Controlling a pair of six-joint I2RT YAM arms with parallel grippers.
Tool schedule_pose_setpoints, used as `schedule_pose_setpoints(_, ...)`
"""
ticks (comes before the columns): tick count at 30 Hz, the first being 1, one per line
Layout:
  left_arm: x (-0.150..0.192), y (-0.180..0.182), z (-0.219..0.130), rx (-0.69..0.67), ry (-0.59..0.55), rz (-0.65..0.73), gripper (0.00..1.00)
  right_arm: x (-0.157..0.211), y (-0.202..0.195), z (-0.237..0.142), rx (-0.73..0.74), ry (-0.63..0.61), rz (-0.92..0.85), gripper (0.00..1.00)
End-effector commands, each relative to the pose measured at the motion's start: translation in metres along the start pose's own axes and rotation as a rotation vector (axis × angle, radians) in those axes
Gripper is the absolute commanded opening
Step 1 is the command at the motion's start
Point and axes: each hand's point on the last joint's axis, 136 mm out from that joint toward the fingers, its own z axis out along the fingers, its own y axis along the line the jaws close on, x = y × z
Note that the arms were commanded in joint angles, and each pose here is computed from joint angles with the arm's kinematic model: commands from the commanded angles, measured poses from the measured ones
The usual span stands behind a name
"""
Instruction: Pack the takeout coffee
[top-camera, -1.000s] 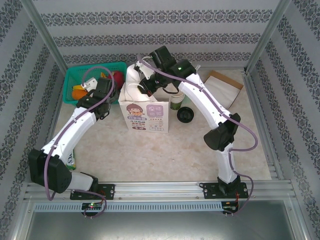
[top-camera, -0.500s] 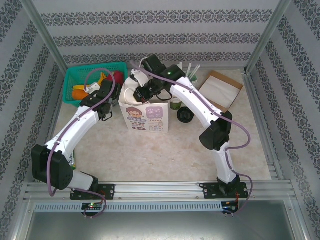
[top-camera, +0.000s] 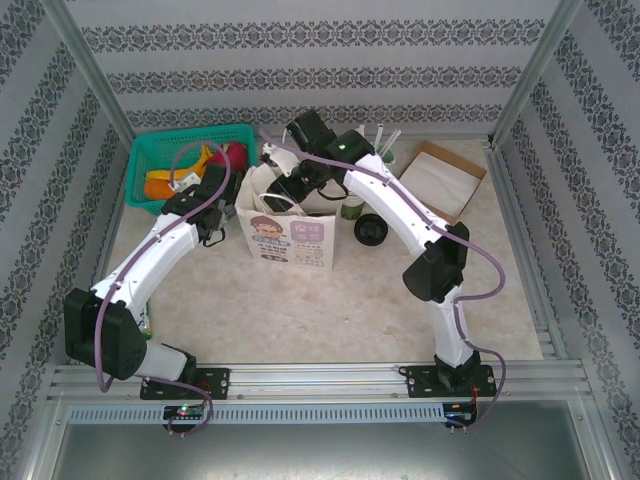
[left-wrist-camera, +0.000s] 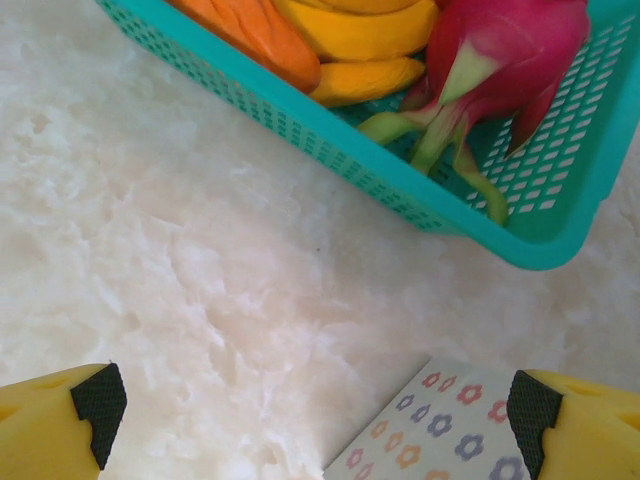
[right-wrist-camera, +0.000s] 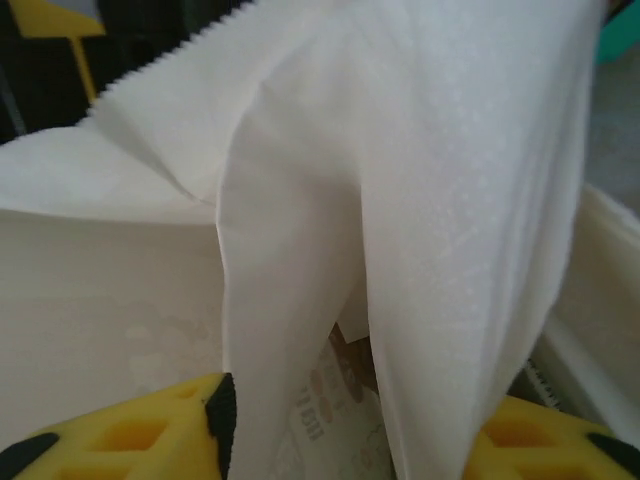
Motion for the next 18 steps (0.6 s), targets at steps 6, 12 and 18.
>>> schedule_pose_setpoints(6,0.021,0.011,0.0,-0.048,0.067,0.03,1.0,-0.013,-0.001,-0.004,-0.02,-0.092,-0.018,0.08)
schedule_pose_setpoints(12,0.035,0.004,0.001,-0.02,0.119,0.026,1.0,-0.005,-0.011,0.024,-0.027,-0.045,0.019,0.0)
schedule_pose_setpoints(18,0.048,-0.004,0.0,-0.015,0.143,0.04,1.0,-0.021,-0.004,-0.014,0.007,-0.12,-0.064,0.15)
